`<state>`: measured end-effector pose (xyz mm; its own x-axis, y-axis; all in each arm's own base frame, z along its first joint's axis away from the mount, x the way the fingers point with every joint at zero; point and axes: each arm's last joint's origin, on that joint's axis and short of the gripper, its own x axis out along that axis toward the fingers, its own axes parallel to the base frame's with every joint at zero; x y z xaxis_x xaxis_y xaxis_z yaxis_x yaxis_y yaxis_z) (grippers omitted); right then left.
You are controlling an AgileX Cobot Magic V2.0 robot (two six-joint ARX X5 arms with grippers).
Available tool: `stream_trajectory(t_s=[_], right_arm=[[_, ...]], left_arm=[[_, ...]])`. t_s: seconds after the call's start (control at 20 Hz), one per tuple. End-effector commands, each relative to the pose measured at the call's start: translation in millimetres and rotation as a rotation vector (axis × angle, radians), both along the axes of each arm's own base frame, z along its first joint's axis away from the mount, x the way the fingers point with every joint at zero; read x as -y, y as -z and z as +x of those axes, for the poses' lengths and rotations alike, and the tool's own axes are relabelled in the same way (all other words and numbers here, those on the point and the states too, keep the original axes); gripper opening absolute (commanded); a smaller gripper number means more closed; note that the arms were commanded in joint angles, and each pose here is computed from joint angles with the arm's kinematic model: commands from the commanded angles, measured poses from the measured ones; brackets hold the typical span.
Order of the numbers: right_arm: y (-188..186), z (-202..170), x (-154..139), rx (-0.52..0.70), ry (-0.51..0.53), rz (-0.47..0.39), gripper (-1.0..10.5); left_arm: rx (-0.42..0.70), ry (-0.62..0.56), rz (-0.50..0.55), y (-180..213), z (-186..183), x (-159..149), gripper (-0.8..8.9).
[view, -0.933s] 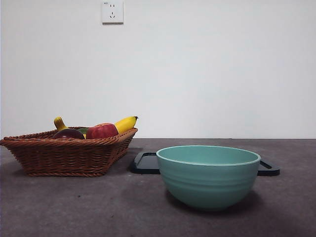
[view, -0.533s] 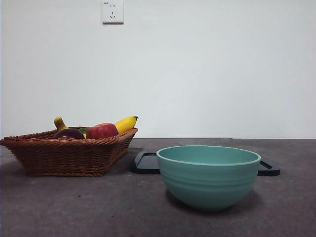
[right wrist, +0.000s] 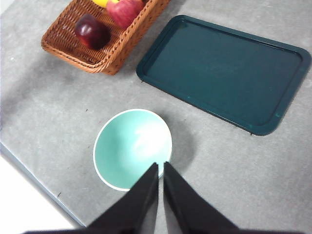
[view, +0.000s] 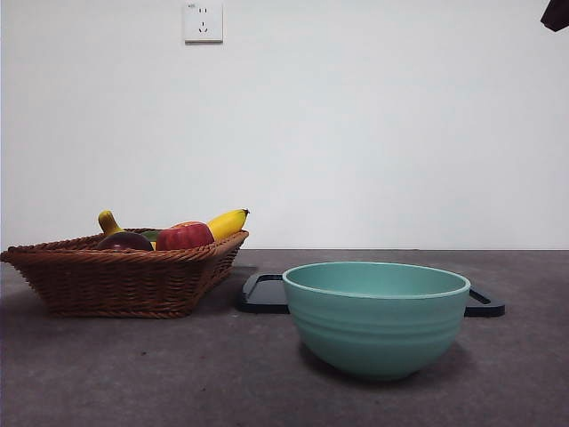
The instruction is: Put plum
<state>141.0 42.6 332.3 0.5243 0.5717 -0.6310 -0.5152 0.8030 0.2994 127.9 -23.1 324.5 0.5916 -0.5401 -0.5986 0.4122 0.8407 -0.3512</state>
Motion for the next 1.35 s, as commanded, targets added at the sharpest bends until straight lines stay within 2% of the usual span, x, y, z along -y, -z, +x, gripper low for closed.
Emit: stream_trajectory(t_s=[0.05,0.15,0.2,0.5,0.75,1.1,1.35], right_arm=[[-6,1,-1,0.029,-0.014,-0.003,0.8],[-6,1,-1,0.027,-0.012,-0.001,3.1],[-6,1,-1,0.027,-0.012,-0.001,3.8],[-6,1,-1,0.027,-0.012,-0.001,3.9],[-6,1,-1,0.025,-0.009,0.001,3.9],[-6,1,-1,0.027,-0.009,0.002,3.9],[-6,1,-1,0.027,-0.009,0.002,3.9]], left_arm=[[0.027,0.012,0.007,-5,1,0,2.30],[0.027,0.013,0.007,-5,1,0,3.92],[0.027,0.013,0.007,-5,1,0,4.24],[0.025,0.004,-0.006,-5,3,1,4.37],[0.037,-0.022,0.023,-8,23,8,4.36],[-0.025,-0.060,0.178,-15,91,35,4.29],[-0.079,-0.039,0.262,12,143,57,4.28]])
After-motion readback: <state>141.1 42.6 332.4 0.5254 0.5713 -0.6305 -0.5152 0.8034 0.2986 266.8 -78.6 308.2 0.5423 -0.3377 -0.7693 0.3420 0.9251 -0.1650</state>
